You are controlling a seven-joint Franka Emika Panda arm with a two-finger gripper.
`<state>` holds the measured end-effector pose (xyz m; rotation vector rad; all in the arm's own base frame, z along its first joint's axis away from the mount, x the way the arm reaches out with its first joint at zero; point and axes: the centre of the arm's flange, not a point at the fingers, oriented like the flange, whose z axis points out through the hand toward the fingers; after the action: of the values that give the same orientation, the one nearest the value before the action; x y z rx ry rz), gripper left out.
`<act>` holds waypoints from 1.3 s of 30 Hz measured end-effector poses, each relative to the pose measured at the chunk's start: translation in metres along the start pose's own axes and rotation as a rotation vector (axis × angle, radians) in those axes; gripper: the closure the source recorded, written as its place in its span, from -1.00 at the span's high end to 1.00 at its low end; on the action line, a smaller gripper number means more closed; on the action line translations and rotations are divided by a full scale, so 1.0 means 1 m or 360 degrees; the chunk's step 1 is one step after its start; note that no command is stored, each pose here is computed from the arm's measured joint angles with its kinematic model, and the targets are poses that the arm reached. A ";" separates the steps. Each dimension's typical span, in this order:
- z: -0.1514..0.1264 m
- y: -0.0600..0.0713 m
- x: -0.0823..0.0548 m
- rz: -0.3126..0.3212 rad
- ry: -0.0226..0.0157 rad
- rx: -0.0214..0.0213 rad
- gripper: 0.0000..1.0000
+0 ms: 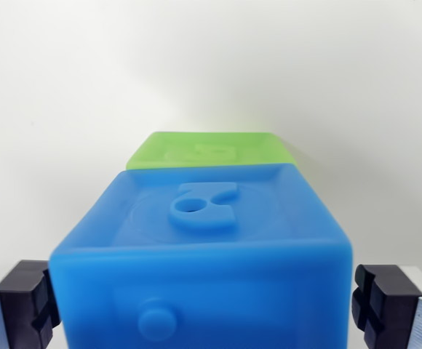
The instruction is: Stack cube
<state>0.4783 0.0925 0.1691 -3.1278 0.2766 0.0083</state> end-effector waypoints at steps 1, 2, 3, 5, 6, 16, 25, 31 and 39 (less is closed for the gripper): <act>0.000 0.000 0.000 0.0000 0.00000 0.00000 1.00; 0.000 0.000 0.000 0.0000 0.00000 0.00000 1.00; 0.000 0.000 0.000 0.0000 0.00000 0.00000 1.00; 0.000 0.000 0.000 0.0000 0.00000 0.00000 1.00; 0.000 0.000 0.000 0.0000 -0.00002 -0.00001 1.00; -0.005 0.000 0.000 -0.0001 0.00016 -0.00013 1.00; -0.024 0.000 0.001 -0.0001 0.00057 -0.00023 1.00; -0.042 0.000 0.001 0.0001 0.00075 -0.00016 1.00; -0.070 0.000 0.001 0.0001 0.00099 -0.00024 1.00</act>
<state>0.4796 0.0922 0.2387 -3.1297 0.2781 -0.0013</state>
